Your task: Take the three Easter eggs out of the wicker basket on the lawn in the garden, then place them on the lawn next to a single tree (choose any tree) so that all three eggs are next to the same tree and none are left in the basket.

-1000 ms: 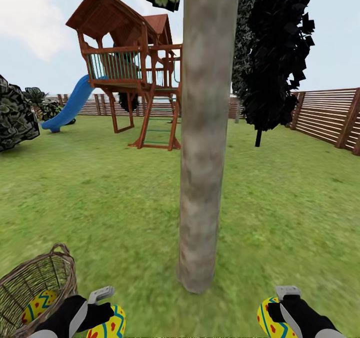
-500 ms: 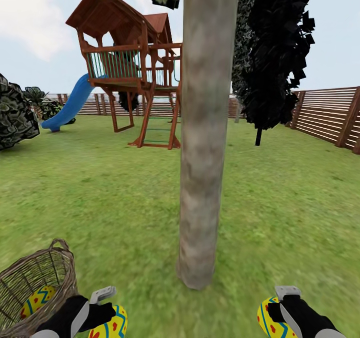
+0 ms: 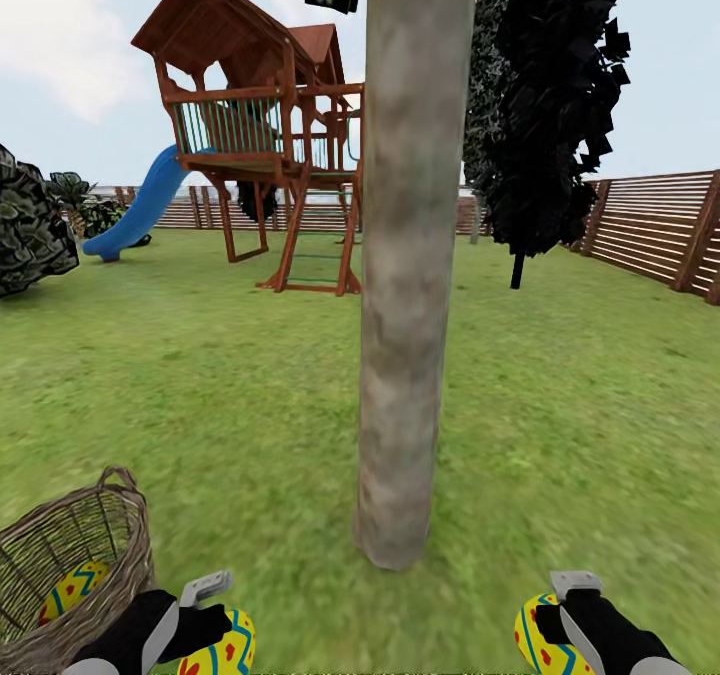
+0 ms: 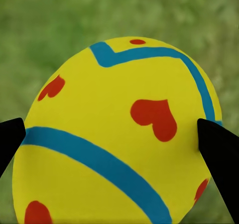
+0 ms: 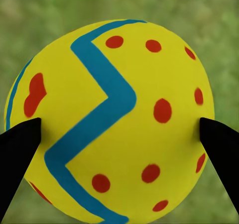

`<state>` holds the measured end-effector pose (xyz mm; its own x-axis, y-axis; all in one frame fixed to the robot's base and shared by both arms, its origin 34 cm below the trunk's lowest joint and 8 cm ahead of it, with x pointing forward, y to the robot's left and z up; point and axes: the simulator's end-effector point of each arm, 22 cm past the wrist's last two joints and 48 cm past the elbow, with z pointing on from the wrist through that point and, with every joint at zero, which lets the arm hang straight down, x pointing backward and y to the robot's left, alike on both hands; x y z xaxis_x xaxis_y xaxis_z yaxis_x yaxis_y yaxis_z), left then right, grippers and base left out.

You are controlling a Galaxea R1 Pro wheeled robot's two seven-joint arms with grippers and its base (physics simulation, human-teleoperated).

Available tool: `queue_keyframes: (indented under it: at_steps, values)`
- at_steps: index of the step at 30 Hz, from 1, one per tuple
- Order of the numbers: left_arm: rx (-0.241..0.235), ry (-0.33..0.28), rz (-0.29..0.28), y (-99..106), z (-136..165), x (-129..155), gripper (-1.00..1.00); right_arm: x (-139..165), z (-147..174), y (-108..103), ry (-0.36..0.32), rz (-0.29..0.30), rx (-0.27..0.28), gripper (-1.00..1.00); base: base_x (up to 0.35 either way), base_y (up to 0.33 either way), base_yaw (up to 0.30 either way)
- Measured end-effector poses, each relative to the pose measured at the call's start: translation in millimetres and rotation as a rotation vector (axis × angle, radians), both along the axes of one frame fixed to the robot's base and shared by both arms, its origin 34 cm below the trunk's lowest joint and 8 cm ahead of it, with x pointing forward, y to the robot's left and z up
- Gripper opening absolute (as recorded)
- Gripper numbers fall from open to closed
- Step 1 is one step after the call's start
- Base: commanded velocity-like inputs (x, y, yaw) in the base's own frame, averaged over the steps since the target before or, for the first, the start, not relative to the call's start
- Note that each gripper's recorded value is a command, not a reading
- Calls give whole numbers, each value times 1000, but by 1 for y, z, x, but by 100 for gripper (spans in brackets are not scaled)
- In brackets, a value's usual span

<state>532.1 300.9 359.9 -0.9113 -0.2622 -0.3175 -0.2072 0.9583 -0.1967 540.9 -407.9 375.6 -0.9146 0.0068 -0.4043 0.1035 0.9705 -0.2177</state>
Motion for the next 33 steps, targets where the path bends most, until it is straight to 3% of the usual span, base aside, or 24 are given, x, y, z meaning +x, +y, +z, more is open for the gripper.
queue_keyframes:
  at_steps: [33]
  values:
    - [-5,0,0,-3,-74,-18,-100,-18,-74,1,-2,3,1,-100,0,0,0]
